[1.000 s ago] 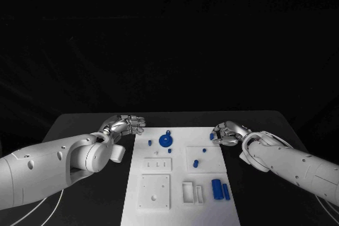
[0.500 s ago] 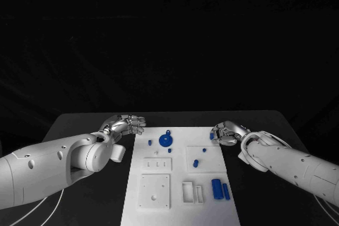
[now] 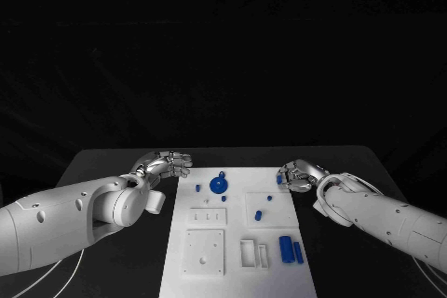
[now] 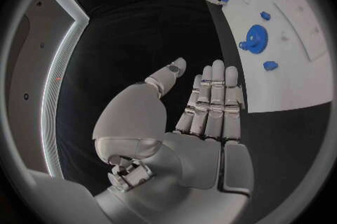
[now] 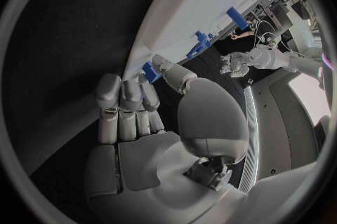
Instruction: Assemble the parts on the task board
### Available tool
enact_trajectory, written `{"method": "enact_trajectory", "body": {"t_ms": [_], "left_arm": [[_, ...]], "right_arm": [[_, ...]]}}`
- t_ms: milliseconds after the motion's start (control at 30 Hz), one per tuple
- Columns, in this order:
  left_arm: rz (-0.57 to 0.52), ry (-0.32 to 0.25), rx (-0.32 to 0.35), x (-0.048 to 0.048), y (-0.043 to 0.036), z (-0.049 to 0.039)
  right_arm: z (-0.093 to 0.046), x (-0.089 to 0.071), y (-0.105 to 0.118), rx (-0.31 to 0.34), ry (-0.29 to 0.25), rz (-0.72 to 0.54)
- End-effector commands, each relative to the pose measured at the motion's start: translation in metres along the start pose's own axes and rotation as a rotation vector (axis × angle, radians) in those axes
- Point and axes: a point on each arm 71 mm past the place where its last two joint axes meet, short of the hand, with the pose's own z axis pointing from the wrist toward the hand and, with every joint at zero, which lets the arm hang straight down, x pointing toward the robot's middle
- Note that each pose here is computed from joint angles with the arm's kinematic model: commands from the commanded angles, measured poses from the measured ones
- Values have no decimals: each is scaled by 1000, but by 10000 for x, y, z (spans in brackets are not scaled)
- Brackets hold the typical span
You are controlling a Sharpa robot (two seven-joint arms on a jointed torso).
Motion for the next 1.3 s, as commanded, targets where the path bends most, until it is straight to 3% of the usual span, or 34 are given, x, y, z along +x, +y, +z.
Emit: {"method": "enact_trajectory", "body": {"t_ms": [33,833,1300], "left_arm": [[-3,20,10,29,-11,2],[-3,21,7,23,-9,-3],[36,64,-6,62,-2,-9]], "right_arm": [[2,11,16,-8,0,-1],[5,-6,35,-3,-36,-9],[12,-57,201,8,-91,-30]]}}
